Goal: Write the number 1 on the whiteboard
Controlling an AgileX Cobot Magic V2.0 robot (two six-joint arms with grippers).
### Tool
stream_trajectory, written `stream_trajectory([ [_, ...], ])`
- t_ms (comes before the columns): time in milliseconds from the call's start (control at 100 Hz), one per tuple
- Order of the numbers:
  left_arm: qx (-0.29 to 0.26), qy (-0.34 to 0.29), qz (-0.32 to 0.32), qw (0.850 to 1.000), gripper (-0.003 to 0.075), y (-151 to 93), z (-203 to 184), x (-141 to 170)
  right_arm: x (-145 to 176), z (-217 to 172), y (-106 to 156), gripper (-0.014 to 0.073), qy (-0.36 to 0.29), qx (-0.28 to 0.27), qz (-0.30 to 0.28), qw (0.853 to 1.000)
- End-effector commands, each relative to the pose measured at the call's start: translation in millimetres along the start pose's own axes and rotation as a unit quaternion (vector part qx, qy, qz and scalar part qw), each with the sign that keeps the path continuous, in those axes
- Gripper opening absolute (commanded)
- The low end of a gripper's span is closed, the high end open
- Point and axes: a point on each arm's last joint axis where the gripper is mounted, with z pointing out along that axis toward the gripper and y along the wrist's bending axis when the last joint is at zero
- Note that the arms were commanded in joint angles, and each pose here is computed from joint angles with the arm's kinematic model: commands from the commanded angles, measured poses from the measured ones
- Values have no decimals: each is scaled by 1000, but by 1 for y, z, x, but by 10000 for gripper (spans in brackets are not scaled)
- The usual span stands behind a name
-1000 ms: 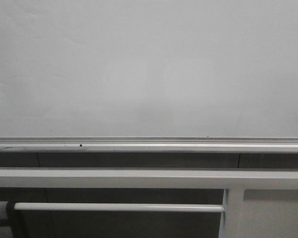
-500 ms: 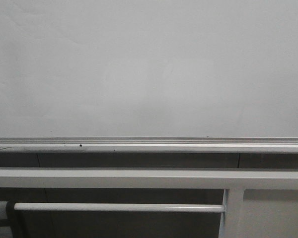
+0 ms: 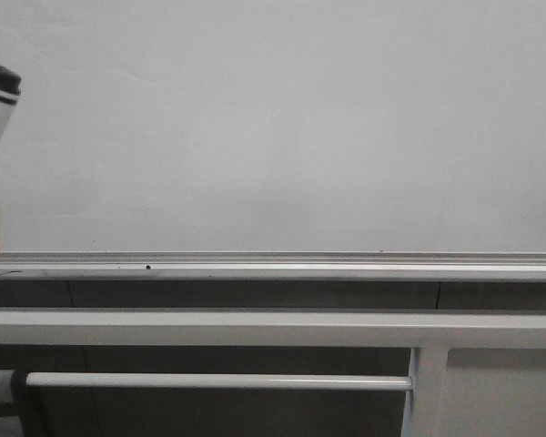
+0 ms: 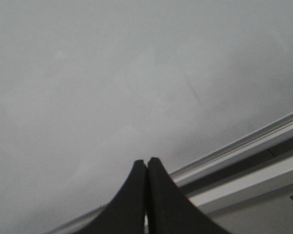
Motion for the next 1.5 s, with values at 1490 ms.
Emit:
stream_trajectory([
  [1490,34,86,258,962,-20,4,31,-85,-30,48,104,-63,299,-351,-224,858],
])
